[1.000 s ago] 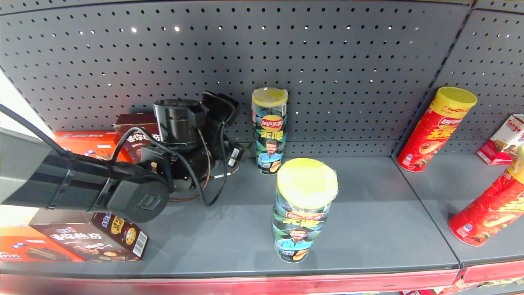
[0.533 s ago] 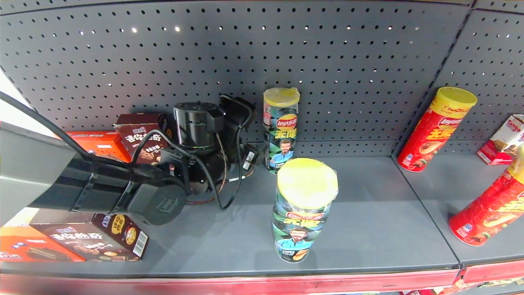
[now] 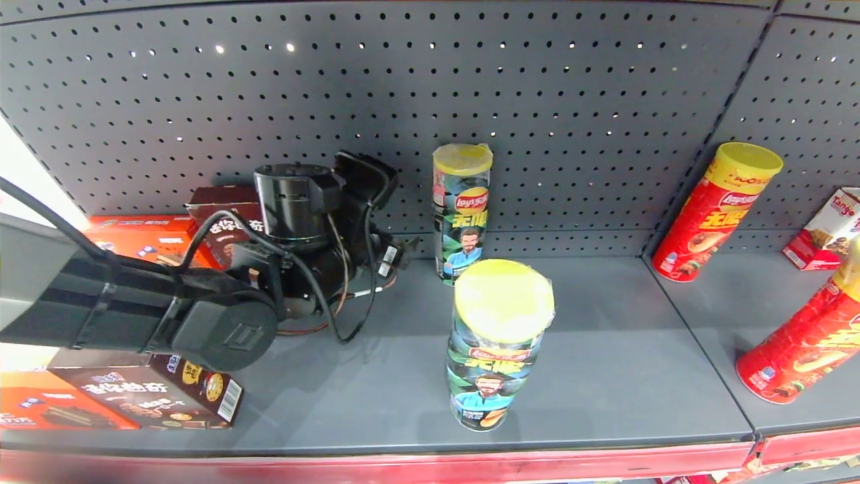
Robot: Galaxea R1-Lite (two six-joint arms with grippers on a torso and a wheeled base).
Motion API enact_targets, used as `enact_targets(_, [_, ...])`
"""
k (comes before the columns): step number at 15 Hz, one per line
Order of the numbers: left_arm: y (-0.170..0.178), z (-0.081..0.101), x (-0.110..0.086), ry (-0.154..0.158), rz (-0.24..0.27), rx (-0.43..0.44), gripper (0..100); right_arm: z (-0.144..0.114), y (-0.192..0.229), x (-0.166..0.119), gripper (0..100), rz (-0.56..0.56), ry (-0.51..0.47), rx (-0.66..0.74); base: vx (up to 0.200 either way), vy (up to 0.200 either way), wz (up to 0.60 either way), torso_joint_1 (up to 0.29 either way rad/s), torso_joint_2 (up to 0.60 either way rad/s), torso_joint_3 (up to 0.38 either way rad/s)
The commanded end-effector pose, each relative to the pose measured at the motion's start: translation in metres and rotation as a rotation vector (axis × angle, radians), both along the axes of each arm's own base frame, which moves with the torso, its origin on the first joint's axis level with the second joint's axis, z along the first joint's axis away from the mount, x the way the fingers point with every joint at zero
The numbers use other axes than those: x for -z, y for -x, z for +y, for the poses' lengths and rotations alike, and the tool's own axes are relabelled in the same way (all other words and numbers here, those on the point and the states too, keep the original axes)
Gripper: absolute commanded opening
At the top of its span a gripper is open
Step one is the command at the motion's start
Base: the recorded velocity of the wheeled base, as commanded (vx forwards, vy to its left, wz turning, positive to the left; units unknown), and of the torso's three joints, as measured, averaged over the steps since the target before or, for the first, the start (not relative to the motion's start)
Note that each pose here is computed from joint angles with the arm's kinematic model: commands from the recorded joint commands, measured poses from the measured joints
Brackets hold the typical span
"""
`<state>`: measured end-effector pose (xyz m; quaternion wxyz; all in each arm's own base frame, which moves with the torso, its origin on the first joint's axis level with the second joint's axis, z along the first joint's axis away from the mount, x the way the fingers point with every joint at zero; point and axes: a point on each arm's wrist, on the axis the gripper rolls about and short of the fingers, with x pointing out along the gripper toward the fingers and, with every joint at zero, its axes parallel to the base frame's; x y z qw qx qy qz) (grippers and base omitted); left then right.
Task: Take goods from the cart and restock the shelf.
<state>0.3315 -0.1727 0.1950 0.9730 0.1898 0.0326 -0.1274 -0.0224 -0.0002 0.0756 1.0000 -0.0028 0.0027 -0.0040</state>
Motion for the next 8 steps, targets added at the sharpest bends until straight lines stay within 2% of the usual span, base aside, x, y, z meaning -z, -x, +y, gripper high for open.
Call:
enact_targets(1, [0.016, 0.02, -0.019, 0.016, -0.035, -0.027, 100, 0.0, 0.0, 0.0, 100, 0.001, 0.001, 0.0, 0.0, 0.0, 0.0, 0.0, 0.0, 0.0])
enact_targets(5, [0.043, 0.034, -0.052, 0.041, -0.083, -0.026, 100, 0.0, 0.0, 0.0, 100, 0.001, 0.001, 0.0, 0.0, 0.0, 0.0, 0.0, 0.0, 0.0])
enact_targets(8, [0.06, 0.04, -0.054, 0.046, -0.08, -0.017, 100, 0.0, 0.0, 0.0, 100, 0.001, 0.001, 0.0, 0.0, 0.0, 0.0, 0.0, 0.0, 0.0])
